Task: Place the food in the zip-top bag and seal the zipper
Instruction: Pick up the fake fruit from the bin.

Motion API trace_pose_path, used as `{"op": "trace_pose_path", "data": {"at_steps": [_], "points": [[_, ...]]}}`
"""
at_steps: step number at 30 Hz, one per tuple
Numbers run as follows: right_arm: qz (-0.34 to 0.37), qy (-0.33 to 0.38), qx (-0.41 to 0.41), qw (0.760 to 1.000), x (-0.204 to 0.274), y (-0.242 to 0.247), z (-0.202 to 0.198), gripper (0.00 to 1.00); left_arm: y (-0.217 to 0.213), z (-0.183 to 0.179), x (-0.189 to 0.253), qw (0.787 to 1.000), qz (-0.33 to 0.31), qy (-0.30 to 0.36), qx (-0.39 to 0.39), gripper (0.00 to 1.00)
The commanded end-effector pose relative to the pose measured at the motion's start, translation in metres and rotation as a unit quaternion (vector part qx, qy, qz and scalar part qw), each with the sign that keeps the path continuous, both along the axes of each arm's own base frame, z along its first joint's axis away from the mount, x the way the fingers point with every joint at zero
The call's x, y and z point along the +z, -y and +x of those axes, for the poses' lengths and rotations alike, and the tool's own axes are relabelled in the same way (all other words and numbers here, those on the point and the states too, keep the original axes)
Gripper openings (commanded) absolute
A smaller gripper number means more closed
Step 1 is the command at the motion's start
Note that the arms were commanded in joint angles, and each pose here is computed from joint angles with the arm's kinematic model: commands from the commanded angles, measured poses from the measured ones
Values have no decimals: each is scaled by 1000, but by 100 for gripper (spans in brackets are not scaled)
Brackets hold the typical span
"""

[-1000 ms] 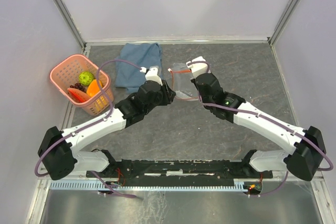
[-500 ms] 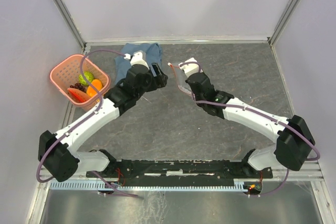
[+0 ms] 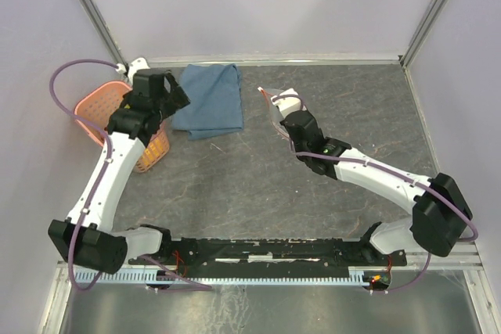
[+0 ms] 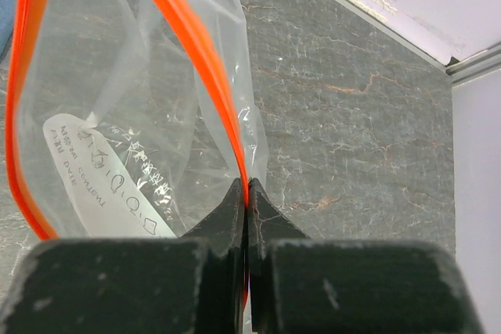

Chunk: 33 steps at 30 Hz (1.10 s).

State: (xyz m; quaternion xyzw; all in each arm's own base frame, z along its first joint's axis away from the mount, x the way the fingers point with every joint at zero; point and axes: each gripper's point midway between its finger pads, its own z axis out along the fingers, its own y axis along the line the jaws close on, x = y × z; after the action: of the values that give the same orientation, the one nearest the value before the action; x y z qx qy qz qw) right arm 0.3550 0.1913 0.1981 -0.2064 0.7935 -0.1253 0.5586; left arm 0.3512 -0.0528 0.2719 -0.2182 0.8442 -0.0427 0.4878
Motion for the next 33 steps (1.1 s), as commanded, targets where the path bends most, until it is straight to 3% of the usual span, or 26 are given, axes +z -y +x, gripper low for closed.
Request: {"op": "trace_pose_path", "data": {"at_steps": [1,6,13,21,33], "points": [[35,32,0,999,22,1,1,2,-40,6,-2,997,46,-45,40,100],[47,39,4,998,26,1,-1,2,-79,15,-21,992,38,-90,83,99],[39,31,3,999,22,1,-1,2,-130,24,-32,978,78,-123,148,99],[24,20,-2,999,14,0,2,2,-194,14,-31,945,146,-150,252,100],[26,17,1,1000,10,-2,3,2,-229,17,-100,919,124,-210,310,100]]}}
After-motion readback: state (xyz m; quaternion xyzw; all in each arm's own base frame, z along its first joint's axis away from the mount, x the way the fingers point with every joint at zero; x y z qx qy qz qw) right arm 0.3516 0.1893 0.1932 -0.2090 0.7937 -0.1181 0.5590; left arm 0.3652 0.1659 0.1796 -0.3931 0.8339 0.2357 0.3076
